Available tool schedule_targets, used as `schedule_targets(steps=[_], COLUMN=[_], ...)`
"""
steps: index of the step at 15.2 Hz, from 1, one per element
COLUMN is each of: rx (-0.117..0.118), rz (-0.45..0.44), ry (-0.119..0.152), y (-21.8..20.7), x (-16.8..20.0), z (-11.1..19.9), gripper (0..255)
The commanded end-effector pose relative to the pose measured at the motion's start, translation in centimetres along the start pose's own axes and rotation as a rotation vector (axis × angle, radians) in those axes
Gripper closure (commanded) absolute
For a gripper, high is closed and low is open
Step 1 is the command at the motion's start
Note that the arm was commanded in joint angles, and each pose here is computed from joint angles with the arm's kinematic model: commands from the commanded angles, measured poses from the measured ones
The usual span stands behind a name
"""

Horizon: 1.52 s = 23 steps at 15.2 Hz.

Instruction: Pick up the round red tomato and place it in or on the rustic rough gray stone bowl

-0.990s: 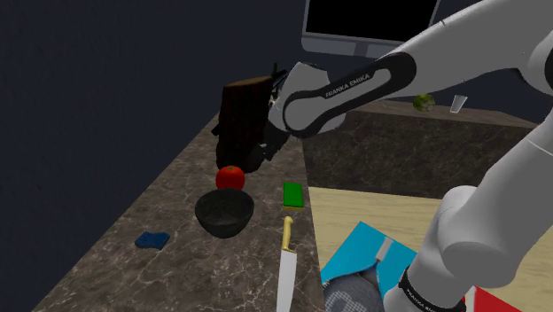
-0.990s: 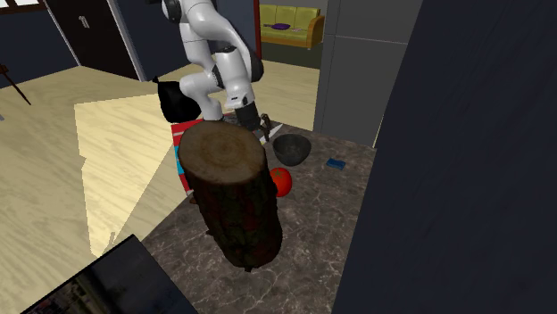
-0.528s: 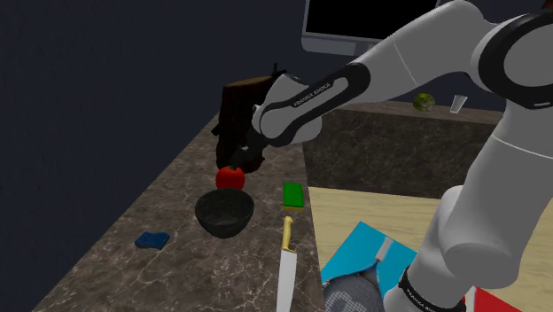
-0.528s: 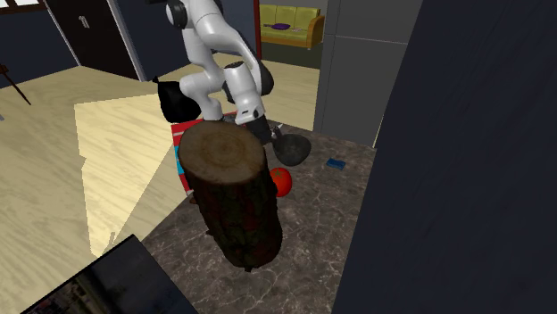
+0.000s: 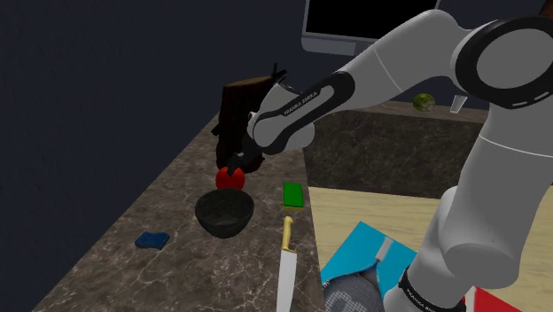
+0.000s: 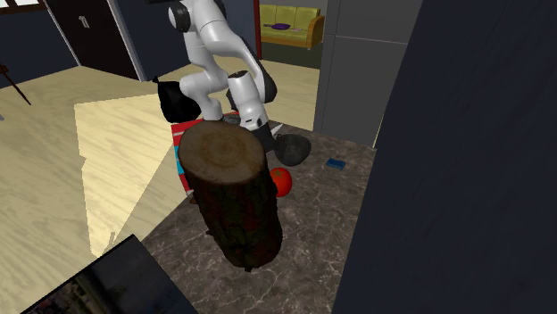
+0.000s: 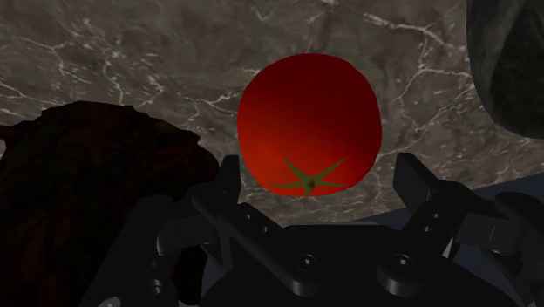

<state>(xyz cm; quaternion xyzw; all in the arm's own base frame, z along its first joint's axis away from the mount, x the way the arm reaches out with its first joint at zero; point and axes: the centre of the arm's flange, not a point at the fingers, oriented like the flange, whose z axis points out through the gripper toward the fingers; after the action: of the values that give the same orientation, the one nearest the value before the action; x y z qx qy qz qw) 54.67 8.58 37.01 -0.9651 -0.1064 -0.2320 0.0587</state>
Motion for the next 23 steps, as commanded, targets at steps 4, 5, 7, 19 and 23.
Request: schedule_targets(steps=[4,5,7,19,23], rx=[0.000,0.000,0.000,0.000,0.000], rz=[0.000,0.000,0.000,0.000,0.000], ry=[0.000,0.000,0.000,0.000,0.000], y=[0.0,0.0,0.0,-0.2,-0.3], x=[0.0,0.0,0.0,1.0,2.0], z=[0.0,0.0,0.0,-1.8,-3.7], gripper=[0,0,255,255,255])
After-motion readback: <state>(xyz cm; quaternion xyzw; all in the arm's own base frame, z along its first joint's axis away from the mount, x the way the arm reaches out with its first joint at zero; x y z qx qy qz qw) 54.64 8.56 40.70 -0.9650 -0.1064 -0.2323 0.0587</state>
